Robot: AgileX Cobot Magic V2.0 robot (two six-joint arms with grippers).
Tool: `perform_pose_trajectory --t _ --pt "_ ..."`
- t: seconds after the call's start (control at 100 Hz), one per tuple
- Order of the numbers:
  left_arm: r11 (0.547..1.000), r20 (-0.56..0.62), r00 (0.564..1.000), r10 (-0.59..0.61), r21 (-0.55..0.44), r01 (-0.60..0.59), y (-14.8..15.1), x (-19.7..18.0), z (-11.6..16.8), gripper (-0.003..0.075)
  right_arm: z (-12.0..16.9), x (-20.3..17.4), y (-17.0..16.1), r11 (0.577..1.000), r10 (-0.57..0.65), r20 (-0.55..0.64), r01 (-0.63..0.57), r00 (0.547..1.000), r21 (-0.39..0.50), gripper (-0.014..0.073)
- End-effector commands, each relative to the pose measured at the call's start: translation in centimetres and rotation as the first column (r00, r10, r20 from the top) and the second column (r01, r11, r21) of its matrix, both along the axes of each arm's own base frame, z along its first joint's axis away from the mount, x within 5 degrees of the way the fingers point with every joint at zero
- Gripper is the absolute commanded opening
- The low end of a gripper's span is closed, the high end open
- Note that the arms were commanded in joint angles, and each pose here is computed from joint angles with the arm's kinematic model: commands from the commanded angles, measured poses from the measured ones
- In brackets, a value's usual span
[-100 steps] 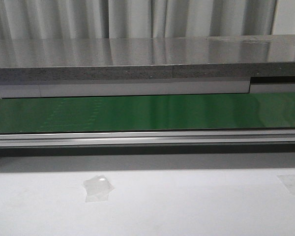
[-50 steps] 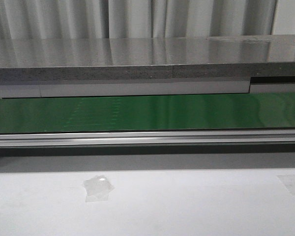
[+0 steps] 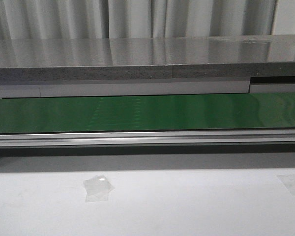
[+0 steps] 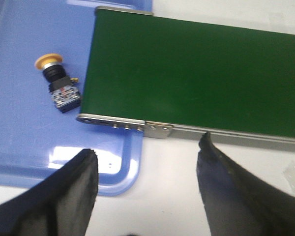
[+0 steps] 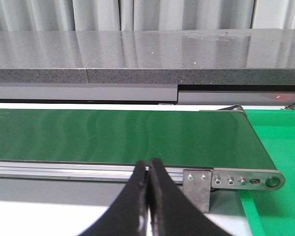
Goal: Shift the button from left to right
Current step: 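Close the left gripper around the yellow push-button's body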
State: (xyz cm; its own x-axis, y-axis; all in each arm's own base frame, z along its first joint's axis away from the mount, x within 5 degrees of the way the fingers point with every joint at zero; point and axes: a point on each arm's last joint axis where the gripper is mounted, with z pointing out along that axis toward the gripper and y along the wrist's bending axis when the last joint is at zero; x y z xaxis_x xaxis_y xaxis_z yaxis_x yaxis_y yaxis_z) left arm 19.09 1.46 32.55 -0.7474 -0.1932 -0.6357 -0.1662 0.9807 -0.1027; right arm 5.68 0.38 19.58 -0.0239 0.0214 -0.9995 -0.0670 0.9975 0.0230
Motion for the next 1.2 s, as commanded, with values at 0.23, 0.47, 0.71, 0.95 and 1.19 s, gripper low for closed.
perform_pose_trajectory --t 0.23,0.47,0.71,0.95,1.19 --pt "0.97 0.015 0.97 0.243 -0.014 -0.243 6.0 4.4 -2.2 0.0429 1.4 -0.3 0.0 1.0 -0.004 0.117 0.003 0.993 0.004 -0.0065" --pt "0.963 -0.033 0.962 0.27 -0.019 -0.27 8.0 8.2 -4.1 0.0429 1.4 -0.3 0.0 1.0 -0.004 0.117 0.003 0.993 0.004 -0.0065" --pt "0.96 -0.094 0.957 0.274 -0.042 -0.279 9.5 12.8 -6.4 0.0429 1.4 -0.3 0.0 1.0 -0.004 0.117 0.003 0.993 0.004 -0.0065" --pt "0.948 -0.15 0.947 0.285 -0.098 -0.301 10.6 16.6 -9.1 0.0429 1.4 -0.3 0.0 1.0 -0.004 0.117 0.003 0.993 0.004 -0.0065" --pt "0.945 -0.198 0.938 0.285 -0.108 -0.309 11.3 18.8 -11.6 0.0429 1.4 -0.3 0.0 1.0 -0.004 0.117 0.003 0.993 0.004 -0.0065"
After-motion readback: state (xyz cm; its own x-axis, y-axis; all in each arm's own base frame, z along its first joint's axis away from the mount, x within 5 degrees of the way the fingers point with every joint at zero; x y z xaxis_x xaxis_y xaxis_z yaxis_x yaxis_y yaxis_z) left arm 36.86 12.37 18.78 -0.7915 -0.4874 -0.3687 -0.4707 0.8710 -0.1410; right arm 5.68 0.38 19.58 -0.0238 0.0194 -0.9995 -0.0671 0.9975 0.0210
